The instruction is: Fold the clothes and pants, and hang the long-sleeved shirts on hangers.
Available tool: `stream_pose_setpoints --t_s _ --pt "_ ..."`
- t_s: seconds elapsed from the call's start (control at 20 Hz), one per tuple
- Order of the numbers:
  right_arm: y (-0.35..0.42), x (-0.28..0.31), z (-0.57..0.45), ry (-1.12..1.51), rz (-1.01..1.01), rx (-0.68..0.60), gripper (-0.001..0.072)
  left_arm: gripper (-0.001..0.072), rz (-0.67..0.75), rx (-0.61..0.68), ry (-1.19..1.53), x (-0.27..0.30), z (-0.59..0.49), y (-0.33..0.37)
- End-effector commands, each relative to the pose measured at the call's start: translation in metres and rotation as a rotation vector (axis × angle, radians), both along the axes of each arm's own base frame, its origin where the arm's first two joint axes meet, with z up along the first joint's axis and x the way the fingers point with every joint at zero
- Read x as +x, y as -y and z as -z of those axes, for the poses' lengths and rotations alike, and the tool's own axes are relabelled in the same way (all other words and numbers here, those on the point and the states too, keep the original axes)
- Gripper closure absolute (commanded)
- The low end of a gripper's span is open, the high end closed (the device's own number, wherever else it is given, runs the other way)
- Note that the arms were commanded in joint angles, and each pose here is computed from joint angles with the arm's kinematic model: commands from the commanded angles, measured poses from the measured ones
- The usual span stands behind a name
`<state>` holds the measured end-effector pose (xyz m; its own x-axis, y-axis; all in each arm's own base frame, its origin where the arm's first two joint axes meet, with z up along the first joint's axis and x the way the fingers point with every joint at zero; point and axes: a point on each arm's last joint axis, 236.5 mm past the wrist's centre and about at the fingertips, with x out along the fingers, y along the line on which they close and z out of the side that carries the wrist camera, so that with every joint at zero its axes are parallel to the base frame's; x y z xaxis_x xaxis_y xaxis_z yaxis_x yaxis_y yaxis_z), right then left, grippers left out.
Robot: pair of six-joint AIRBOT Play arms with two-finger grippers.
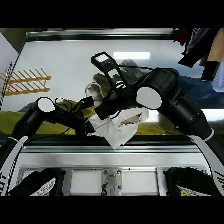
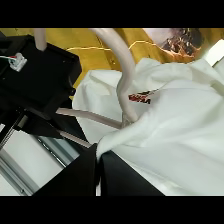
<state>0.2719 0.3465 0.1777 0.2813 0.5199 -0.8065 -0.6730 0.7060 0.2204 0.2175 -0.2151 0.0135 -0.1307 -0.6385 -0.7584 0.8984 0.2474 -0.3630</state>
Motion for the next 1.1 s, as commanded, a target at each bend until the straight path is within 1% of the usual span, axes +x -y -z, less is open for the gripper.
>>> stream_pose_setpoints --t_s 0.0,0.05,0.1,0.3,0.55,0.75,0.85,0.9,0.95,1.05 --pt "-0.001 -0.001 0.000 -0.004 -0.003 0.001 0.0571 0.0690 -0.002 0.000 0.002 0.001 0.000 0.000" --pt "-0.001 -0.001 0.000 -0.004 -0.003 0.002 0.0313 0.0690 -0.002 0.000 0.002 0.001 0.000 0.000" --pt "-0.001 -0.001 0.000 -0.003 -0.004 0.002 0.0151 0.0690 -0.001 0.000 0.001 0.001 0.000 0.000" --pt "0.010 -0.005 -0.008 -0.006 0.003 -0.003 0.0147 0.0690 -0.002 0.000 0.002 0.001 0.000 0.000" --pt "0.035 -0.018 -0.019 -0.065 0.008 -0.039 0.0147 0.0690 -0.002 0.000 0.002 0.001 0.000 0.000" --pt "0.015 -0.042 -0.026 -0.101 -0.134 0.027 0.0146 0.0690 -0.002 0.000 0.001 0.001 0.000 0.000" --pt "0.019 -0.050 -0.033 -0.110 -0.229 0.046 0.0137 0.0690 -0.003 0.000 0.002 0.001 0.000 0.000" --pt "0.026 -0.051 -0.037 -0.122 -0.264 0.054 0.0109 0.0690 -0.002 0.000 0.001 0.001 0.000 0.000" --pt "0.036 -0.047 -0.041 -0.141 -0.277 0.074 0.0097 0.0690 -0.002 0.000 0.002 0.001 0.000 0.000" --pt "0.055 -0.032 -0.048 -0.158 -0.277 0.129 0.0098 0.0690 -0.002 0.000 0.001 0.001 0.000 0.000"
